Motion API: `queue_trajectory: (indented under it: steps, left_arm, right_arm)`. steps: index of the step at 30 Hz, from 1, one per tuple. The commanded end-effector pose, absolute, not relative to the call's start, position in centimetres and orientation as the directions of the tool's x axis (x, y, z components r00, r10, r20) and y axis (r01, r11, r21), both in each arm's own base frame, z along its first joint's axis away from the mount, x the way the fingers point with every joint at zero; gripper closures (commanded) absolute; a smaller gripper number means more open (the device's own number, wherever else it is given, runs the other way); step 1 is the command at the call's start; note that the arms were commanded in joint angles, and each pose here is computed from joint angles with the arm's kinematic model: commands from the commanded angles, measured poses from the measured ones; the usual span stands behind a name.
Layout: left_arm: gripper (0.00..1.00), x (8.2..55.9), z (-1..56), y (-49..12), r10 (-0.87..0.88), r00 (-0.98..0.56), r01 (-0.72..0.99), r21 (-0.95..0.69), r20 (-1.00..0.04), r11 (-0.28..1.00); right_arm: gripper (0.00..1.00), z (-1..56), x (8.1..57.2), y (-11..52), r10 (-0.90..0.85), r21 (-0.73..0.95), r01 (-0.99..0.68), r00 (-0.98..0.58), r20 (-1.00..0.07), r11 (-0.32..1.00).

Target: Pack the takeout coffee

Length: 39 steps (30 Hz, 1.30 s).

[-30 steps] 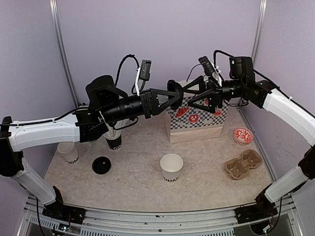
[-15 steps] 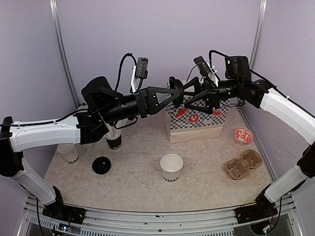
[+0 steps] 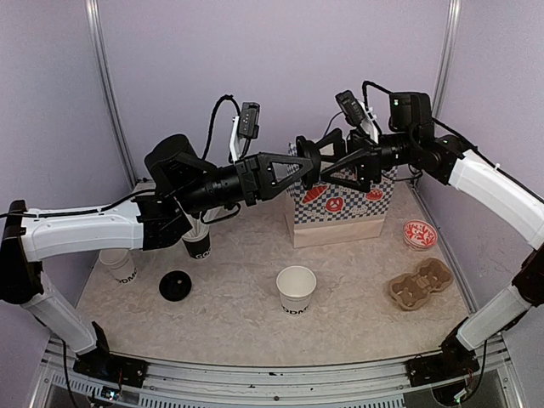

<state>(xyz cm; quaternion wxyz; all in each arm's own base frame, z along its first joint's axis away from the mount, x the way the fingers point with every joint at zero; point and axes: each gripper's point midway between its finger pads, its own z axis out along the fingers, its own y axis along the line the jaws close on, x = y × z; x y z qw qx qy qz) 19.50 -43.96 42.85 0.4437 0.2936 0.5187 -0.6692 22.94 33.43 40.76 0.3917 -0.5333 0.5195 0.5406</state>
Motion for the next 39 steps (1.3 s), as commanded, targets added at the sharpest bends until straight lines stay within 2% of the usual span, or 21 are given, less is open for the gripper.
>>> queue_trajectory:
  steps: [1,12,23,26,30,34,39]
  left_arm:
    - [0.92,19.4,43.4,-43.9,-0.306,-0.427,0.903,-0.420,-0.851,-0.092]
    - [0.93,19.5,43.1,-44.3,-0.301,-0.441,0.896,-0.433,-0.846,-0.097]
    - [0.92,19.7,42.8,-44.3,-0.297,-0.443,0.895,-0.438,-0.846,-0.087]
    - [0.85,19.8,42.7,-44.3,-0.295,-0.444,0.894,-0.442,-0.846,-0.078]
    - [0.67,20.6,41.6,-44.1,-0.278,-0.450,0.883,-0.469,-0.848,-0.001]
    - [0.38,20.6,39.6,-43.0,-0.232,-0.450,0.867,-0.484,-0.863,0.118]
    - [0.37,21.2,33.2,-40.8,-0.080,-0.458,0.772,-0.441,-0.885,0.458]
  right_arm:
    - [0.01,41.3,22.0,33.9,-0.119,0.147,-0.968,-0.124,-0.985,-0.205]
    - [0.02,40.8,21.4,34.5,-0.127,0.182,-0.955,-0.156,-0.980,-0.233]
    - [0.23,39.9,21.6,34.6,-0.132,0.209,-0.951,-0.182,-0.974,-0.229]
    - [0.24,39.8,21.7,34.7,-0.132,0.211,-0.951,-0.184,-0.974,-0.226]
    - [0.25,39.4,22.3,34.6,-0.139,0.211,-0.957,-0.185,-0.973,-0.200]
    - [0.24,38.3,23.6,33.4,-0.155,0.198,-0.971,-0.177,-0.972,-0.134]
    - [0.24,35.3,25.3,30.7,-0.206,0.174,-0.984,-0.165,-0.965,-0.028]
